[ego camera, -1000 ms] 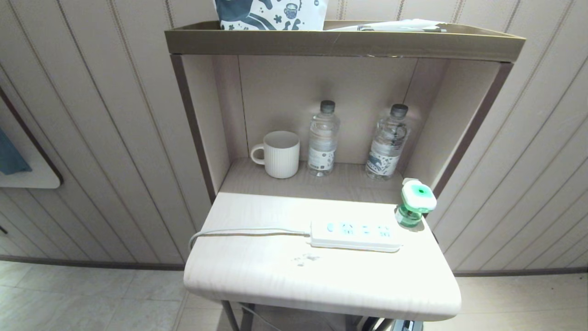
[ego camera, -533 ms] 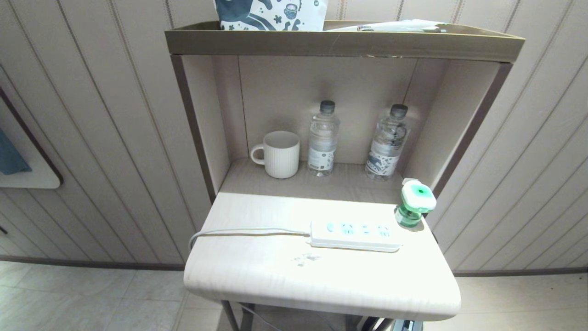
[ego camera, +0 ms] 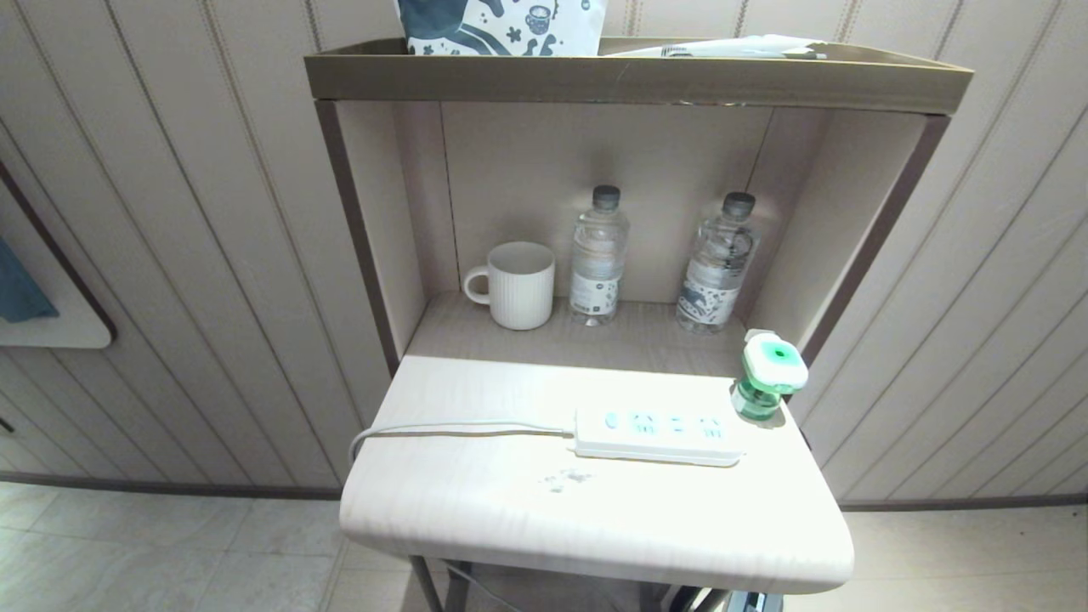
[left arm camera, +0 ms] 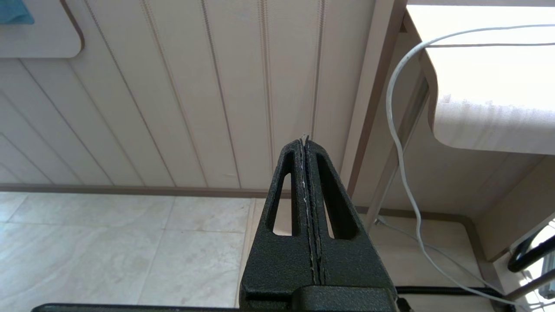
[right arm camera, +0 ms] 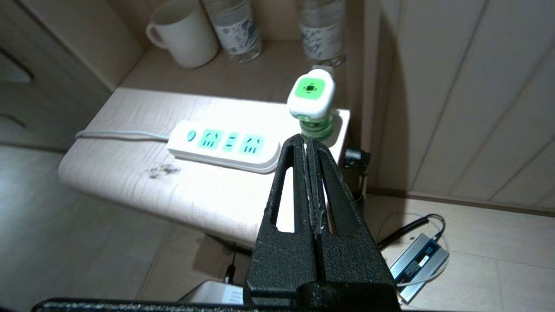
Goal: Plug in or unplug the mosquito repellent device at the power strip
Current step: Pick up the mosquito repellent liquid
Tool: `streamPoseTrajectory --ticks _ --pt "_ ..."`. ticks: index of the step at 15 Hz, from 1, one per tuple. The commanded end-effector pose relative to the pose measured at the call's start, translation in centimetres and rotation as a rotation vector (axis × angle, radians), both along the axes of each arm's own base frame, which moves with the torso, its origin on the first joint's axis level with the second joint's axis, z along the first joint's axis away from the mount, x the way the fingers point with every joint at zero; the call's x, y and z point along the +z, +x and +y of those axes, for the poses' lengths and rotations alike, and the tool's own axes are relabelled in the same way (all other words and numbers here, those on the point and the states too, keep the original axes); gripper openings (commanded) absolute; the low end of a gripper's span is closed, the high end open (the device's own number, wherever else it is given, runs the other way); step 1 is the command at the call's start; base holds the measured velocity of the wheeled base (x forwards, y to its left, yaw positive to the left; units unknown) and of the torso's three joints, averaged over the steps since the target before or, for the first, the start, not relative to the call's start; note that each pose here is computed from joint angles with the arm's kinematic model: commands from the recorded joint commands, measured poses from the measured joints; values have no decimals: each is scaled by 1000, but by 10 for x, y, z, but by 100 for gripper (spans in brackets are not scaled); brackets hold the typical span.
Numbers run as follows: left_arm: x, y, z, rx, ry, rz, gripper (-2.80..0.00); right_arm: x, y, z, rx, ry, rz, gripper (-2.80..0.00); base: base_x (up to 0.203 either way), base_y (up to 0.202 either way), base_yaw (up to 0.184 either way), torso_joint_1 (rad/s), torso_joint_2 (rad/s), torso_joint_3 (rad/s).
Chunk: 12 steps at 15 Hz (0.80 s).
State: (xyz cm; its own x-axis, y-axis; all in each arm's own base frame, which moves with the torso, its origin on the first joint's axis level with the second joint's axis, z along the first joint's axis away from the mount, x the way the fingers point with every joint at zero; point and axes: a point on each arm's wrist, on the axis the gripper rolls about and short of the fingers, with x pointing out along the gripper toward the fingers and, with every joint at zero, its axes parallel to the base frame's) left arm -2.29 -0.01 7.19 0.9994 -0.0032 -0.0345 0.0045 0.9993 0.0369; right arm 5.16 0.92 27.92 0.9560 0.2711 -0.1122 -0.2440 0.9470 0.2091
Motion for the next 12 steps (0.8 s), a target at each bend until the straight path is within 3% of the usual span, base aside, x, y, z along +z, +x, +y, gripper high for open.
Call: streamPoseTrajectory --ticks 1,4,12 --pt "0 0 0 0 1 1 -280 -5 25 7 46 -12 89 -280 0 0 0 0 0 0" --pt "0 0 0 0 0 1 -280 -15 41 20 0 -30 151 -280 0 0 0 0 0 0" --pt "0 0 0 0 1 1 -280 -52 37 70 -178 -91 56 -280 0 0 0 0 0 0"
